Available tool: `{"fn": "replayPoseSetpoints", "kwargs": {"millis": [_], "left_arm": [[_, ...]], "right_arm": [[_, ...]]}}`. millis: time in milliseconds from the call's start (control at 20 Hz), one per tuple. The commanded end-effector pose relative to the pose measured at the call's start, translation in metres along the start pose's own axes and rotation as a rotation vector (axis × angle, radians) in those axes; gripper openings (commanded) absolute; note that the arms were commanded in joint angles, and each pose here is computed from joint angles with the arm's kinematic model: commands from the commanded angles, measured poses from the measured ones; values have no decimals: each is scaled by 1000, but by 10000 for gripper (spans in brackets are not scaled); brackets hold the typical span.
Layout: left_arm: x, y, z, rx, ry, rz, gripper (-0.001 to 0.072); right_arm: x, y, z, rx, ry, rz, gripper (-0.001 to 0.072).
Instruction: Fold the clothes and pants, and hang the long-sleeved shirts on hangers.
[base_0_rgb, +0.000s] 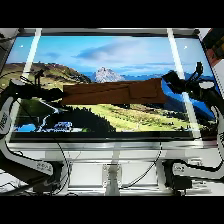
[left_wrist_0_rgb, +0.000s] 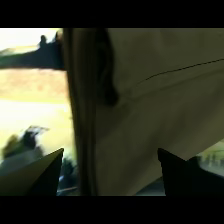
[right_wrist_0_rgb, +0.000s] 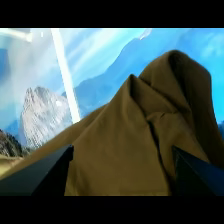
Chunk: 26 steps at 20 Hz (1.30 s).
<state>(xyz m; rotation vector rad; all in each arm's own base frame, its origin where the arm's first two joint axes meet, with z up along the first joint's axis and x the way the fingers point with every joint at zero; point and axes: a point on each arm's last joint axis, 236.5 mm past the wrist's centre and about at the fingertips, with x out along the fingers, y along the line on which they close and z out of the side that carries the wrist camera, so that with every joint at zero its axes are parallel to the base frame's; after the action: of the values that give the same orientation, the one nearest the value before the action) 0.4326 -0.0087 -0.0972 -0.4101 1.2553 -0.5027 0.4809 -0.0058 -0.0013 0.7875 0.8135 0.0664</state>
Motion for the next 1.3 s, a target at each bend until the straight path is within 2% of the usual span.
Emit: {"fn": "replayPoseSetpoints", "kwargs": {"millis": [0,100,150,200,250,300,350,400,450,500,700,850,1000,1250], "left_arm": [[22,-5,0,65,23,22,712],[34,-10,4,88,18,35,711],[38,-14,6,99,18,39,671],[40,-16,7,108,14,43,519],[41,-19,9,112,10,40,319],[41,-23,13,109,-2,30,174],[38,-27,20,105,-22,18,59],[33,-33,27,108,-44,7,19],[26,-39,35,119,-67,7,19],[17,-44,41,137,-90,13,19],[-32,-84,55,223,-165,13,19],[-73,-122,53,303,-200,-1,19],[-110,-154,59,366,-286,6,19],[-153,-195,59,447,-389,14,19]], "right_arm": [[0,14,-23,-124,91,48,682],[0,25,-43,-155,161,85,682],[1,30,-50,-162,184,97,682],[2,34,-55,-171,197,105,681],[5,40,-61,-182,209,113,661],[7,46,-67,-197,222,121,558],[10,54,-73,-215,229,128,418],[13,63,-78,-254,233,139,267],[15,76,-81,-299,232,157,110],[17,90,-82,-340,223,174,11],[24,157,-55,-440,76,200,11],[41,192,-62,-481,74,191,10],[73,217,-100,-474,162,210,9],[129,237,-208,-433,378,220,9]]}}
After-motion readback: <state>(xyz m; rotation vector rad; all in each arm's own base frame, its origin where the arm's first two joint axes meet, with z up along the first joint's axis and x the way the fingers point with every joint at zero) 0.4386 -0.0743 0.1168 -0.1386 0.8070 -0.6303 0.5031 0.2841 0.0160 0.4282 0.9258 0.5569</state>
